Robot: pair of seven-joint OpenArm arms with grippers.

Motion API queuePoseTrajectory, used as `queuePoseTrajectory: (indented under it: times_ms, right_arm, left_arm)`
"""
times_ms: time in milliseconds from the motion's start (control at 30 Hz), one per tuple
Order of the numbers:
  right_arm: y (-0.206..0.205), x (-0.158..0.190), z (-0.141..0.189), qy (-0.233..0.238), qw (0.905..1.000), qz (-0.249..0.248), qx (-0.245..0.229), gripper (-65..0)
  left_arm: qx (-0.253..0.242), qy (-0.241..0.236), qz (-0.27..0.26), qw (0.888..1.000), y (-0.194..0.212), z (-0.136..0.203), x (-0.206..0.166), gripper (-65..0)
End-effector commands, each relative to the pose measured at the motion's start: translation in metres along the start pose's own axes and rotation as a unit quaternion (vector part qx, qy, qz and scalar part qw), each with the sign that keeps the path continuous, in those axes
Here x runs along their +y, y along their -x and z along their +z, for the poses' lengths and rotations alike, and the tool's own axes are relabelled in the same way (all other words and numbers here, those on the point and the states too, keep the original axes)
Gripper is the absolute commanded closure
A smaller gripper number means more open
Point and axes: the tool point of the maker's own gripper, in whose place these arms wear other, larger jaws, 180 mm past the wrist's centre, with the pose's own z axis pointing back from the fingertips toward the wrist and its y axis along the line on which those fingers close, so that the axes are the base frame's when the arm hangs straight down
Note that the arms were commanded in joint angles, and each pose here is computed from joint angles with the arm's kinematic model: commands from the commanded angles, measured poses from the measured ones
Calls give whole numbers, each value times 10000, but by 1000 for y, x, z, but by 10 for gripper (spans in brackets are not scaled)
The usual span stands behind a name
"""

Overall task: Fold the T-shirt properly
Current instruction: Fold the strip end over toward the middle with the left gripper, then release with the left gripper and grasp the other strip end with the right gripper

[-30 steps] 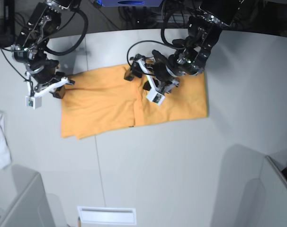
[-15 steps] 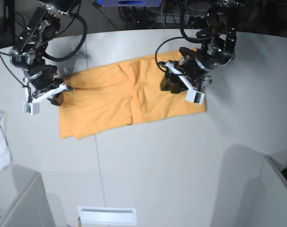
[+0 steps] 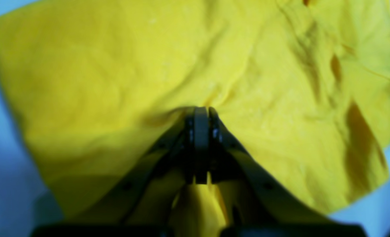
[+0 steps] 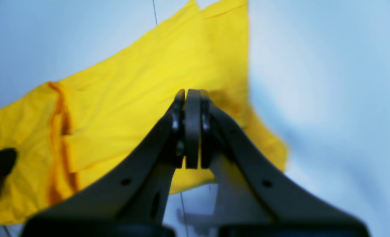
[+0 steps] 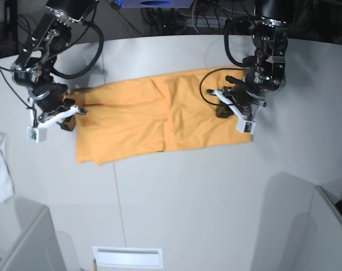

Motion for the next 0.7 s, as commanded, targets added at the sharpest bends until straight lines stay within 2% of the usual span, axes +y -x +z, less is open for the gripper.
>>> queuePoseTrajectory:
  times_ms: [0,133,233,267,300,367,433,567,667]
  right_arm:
    - [-10,2,-4,-91,9999,-9,-55,0]
    - [6,2,-24,-215,9982,-253,494,0]
    - [10,8,-25,-370,9968,-435,565,-237]
    - [10,16,-25,-580,9952,-558,552,-299]
    - [9,21,-26,-787,9933,-671,526,-327]
    - [8,35,-33,-1269,9855,-1007,510,-323]
    - [2,36,-46,-1536,9784,-1247,608,-302]
    - [14,31,-67,-1638,9689,-1577,981,-293]
    - [30,29,-74,-1610,9643,-1713,1216,-293]
  left_arm:
    - [91,-397,-126,9991,-1,5,23,0]
    - [-111,-648,-140,9977,-22,9,43,0]
    - [-159,-794,-236,9964,-33,12,60,0]
    - [-230,-810,-274,9961,-41,13,62,0]
    - [-281,-812,-292,9959,-46,13,62,0]
    - [-416,-812,-327,9953,-59,14,61,0]
    - [-601,-939,-317,9933,-76,21,72,0]
    - [-1091,-1145,-279,9870,-104,47,84,0]
    - [-1154,-1323,-300,9840,-91,73,100,0]
